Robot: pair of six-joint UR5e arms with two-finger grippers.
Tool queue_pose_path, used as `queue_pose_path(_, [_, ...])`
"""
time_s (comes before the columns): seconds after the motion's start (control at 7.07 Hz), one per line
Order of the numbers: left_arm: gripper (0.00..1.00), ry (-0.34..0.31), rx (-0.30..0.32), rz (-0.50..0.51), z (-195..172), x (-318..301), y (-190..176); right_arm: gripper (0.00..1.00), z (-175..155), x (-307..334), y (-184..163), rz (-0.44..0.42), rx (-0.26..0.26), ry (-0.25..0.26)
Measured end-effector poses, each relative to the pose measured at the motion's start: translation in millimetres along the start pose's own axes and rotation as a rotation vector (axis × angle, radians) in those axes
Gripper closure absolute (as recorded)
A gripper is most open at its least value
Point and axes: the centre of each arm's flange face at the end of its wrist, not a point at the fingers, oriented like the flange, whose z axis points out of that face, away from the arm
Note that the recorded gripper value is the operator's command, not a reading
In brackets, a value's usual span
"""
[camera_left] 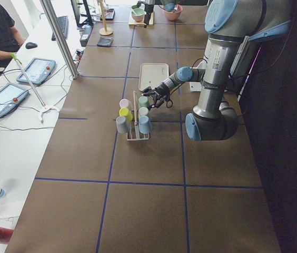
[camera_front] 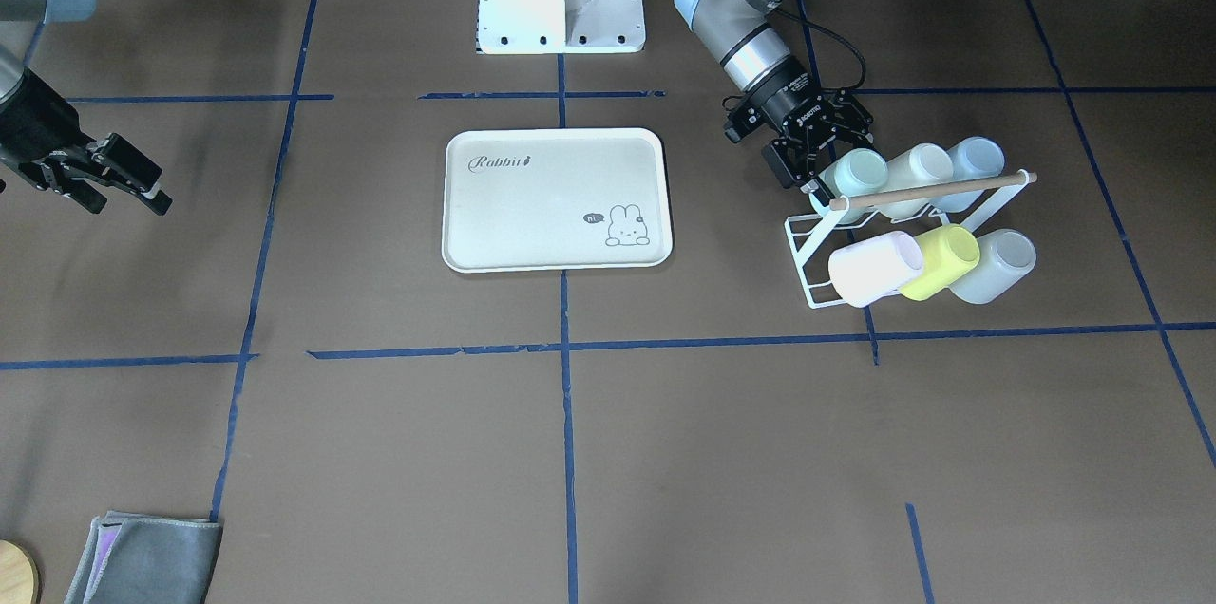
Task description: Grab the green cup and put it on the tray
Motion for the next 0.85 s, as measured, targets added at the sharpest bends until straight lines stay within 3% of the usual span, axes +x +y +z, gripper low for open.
queue_pose_path(0.28, [0.01, 0.007, -0.008, 0.001, 5.6, 1.5, -6.9, 0.00, 0.0, -0.5, 0.4, 0.001, -0.001, -0.001])
queue_pose_path(0.85, [0.13, 0.006, -0.011, 0.000, 7.0, 1.1, -9.3, 0.00, -3.1, -3.9, 1.5, 0.005, 0.001, -0.007])
